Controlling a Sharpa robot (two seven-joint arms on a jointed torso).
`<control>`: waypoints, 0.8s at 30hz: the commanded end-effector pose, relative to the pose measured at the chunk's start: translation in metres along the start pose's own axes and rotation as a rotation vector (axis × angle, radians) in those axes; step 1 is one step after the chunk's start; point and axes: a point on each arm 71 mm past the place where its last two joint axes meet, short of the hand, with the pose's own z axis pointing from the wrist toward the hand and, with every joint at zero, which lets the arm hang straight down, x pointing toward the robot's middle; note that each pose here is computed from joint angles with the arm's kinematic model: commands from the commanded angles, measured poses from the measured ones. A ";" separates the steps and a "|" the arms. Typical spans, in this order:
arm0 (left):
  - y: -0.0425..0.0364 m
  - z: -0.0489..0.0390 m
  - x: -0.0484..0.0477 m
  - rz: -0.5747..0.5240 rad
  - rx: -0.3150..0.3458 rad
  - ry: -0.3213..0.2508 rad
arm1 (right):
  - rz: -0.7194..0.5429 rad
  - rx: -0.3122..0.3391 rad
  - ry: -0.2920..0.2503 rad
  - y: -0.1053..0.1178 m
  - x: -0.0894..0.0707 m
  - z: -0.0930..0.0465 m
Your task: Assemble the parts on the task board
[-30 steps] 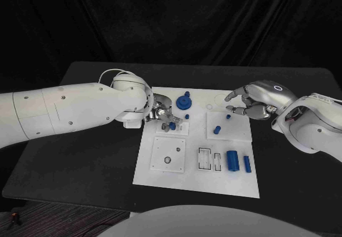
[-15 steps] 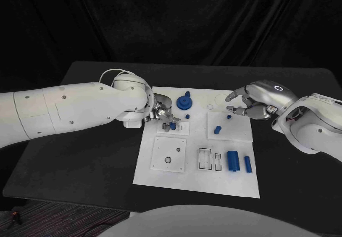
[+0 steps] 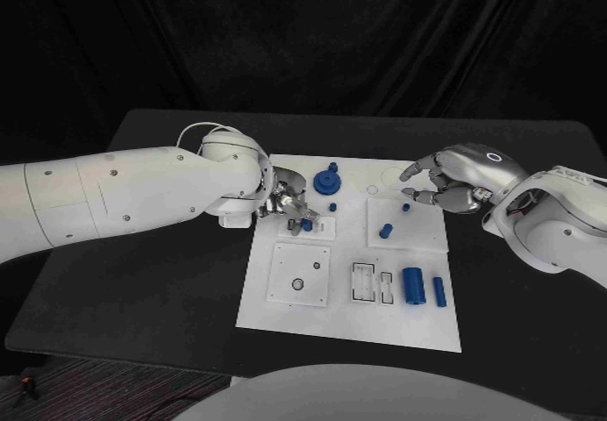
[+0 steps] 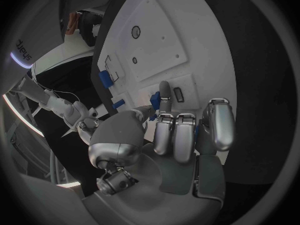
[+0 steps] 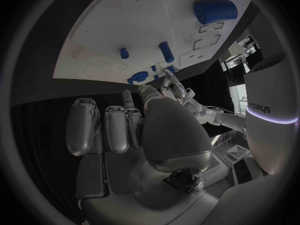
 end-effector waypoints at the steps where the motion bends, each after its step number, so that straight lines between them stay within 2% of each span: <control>1: -0.0031 0.0002 0.0023 0.005 0.028 0.017 | -0.001 0.018 0.006 -0.001 0.001 0.000; 24: -0.0022 -0.0002 0.0005 -0.010 0.034 -0.010 | 0.000 0.023 0.009 -0.003 0.004 0.000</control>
